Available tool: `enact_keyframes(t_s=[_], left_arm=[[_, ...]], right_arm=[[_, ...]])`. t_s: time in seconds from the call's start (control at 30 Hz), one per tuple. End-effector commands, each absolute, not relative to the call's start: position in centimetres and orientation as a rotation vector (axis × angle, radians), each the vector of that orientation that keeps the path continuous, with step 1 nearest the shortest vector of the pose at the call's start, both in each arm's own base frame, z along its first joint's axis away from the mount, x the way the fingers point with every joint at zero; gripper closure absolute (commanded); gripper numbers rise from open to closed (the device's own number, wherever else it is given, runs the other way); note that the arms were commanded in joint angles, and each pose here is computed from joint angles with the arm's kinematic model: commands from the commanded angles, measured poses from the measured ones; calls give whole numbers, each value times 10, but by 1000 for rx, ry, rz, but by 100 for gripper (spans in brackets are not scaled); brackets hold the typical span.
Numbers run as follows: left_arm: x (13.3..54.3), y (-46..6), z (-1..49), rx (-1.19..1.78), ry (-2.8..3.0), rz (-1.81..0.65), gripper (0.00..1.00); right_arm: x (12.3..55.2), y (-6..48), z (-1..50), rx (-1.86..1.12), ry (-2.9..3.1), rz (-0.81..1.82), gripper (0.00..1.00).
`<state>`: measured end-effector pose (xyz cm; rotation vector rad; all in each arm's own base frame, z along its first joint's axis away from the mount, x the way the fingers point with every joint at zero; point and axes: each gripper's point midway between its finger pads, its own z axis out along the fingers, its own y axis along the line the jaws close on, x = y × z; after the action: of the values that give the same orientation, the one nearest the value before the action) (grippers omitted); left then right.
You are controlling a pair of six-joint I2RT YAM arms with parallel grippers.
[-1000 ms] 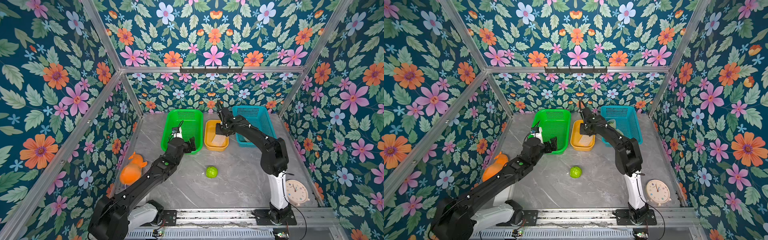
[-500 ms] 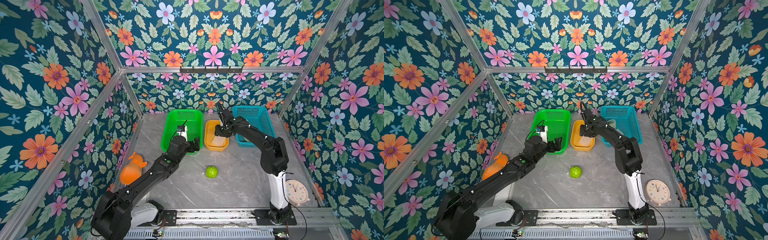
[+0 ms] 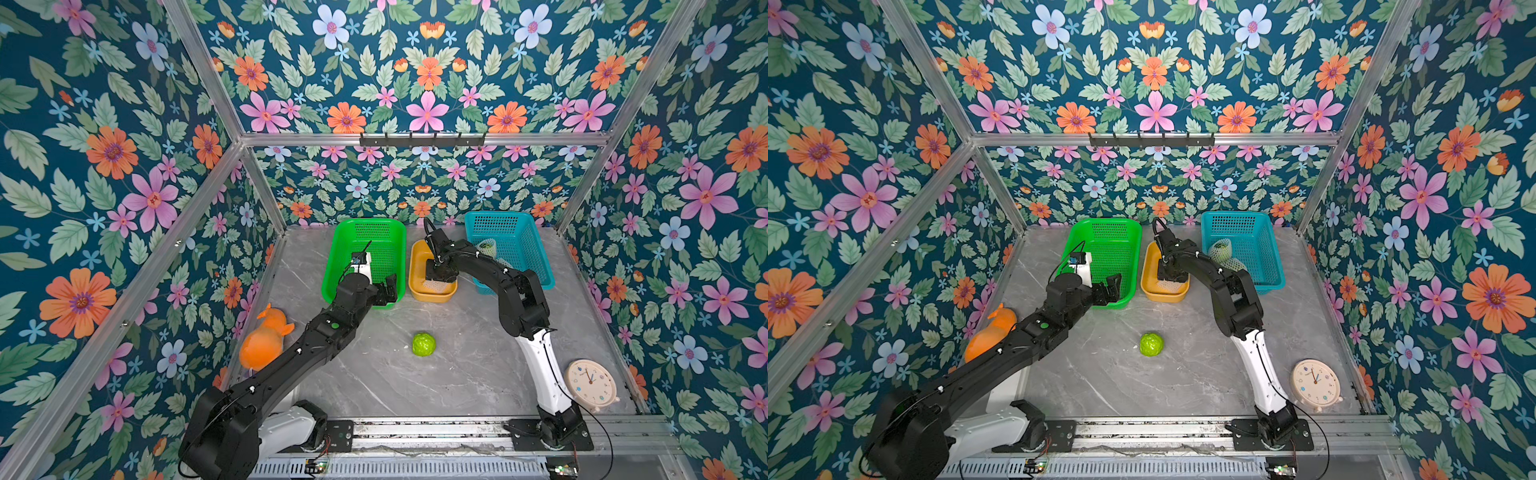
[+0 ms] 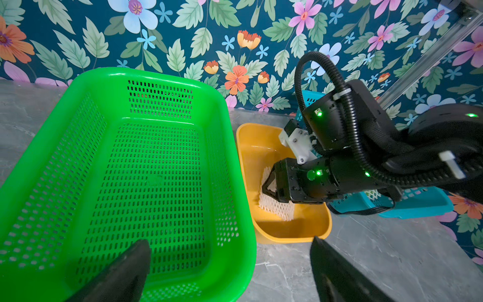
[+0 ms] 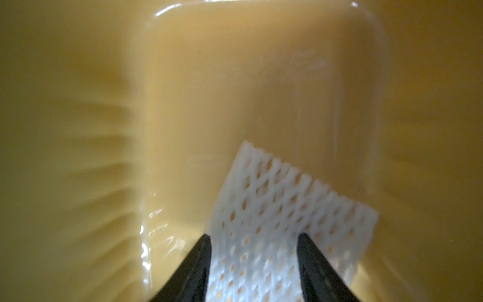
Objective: Sleeve custard apples in foam nets
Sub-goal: Pick up the foam net from the storage box.
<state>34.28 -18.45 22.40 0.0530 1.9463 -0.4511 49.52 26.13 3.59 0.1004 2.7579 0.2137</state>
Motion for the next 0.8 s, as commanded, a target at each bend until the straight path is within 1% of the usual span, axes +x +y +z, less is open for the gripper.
enact_keyframes(t_s=[0.0, 0.03, 0.1, 0.13, 0.2, 0.4, 0.53, 0.77], left_arm=[[342, -179, 225, 48, 1945, -422, 1], [342, -178, 225, 46, 1943, -420, 1], [341, -177, 226, 42, 1940, -419, 1], [341, -177, 226, 41, 1940, -420, 1], [341, -177, 226, 45, 1939, -419, 1], [340, -186, 232, 118, 1898, -445, 1], [338, -202, 238, 215, 1865, -523, 2], [324, -247, 244, 484, 1818, -725, 8]], right_arm=[[495, 257, 35, 143, 2760, 182, 70], [496, 257, 38, 144, 2751, 189, 78], [497, 258, 47, 143, 2730, 203, 88], [497, 259, 55, 140, 2719, 223, 91], [497, 264, 72, 131, 2694, 276, 94], [490, 273, 143, 101, 2600, 545, 96], [475, 270, 184, 76, 2547, 707, 96], [444, 262, 222, 97, 2514, 1025, 94]])
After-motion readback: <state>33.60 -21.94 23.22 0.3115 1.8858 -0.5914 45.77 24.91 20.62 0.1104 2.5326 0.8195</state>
